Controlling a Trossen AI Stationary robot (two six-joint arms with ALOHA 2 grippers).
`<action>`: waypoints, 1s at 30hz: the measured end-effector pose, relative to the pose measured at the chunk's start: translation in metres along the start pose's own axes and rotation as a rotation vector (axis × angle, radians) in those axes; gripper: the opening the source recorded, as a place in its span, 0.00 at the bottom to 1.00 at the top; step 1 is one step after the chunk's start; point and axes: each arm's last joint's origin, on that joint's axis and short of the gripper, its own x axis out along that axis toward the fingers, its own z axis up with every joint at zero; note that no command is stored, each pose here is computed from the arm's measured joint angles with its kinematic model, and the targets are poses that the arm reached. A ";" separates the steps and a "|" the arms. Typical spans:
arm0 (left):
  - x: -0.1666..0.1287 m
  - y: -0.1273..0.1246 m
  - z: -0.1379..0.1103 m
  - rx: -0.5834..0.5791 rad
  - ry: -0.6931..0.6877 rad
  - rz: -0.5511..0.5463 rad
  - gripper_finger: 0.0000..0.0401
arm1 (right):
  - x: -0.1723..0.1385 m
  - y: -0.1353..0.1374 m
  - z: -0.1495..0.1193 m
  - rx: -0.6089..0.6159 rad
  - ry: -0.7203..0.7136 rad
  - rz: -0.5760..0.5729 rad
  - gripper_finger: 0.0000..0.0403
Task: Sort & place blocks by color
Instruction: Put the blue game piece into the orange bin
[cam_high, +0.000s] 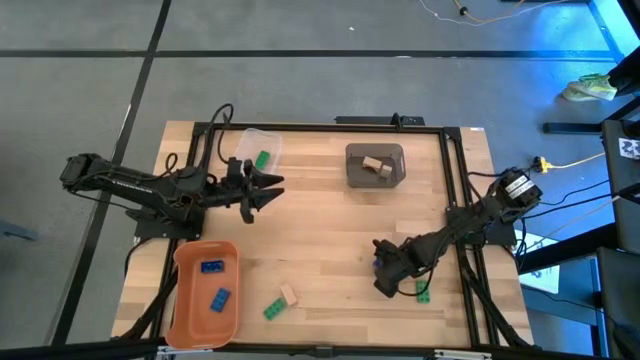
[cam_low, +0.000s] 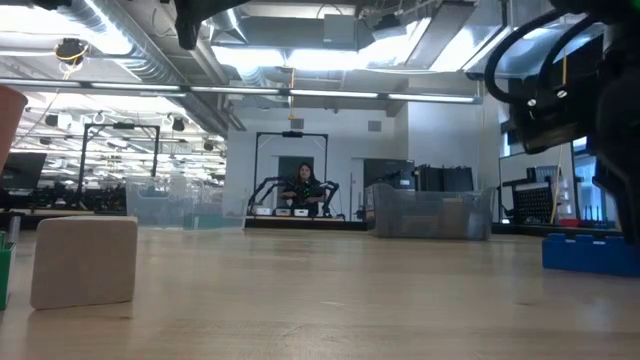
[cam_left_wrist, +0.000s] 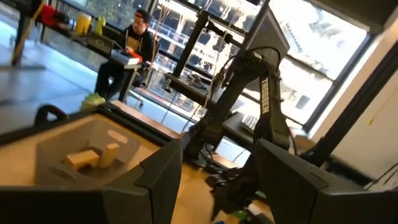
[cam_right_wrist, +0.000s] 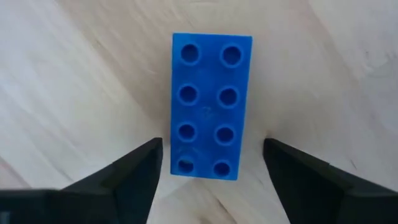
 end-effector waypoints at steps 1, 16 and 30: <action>0.001 0.000 -0.001 -0.029 0.002 0.001 0.49 | 0.000 0.000 0.000 0.001 -0.011 -0.006 0.69; 0.056 -0.013 -0.026 -0.038 0.166 -0.062 0.49 | -0.049 -0.017 0.002 -0.098 -0.127 0.051 0.35; 0.136 -0.034 -0.030 0.213 0.426 -0.172 0.63 | -0.106 -0.005 0.060 -0.117 -0.651 0.453 0.35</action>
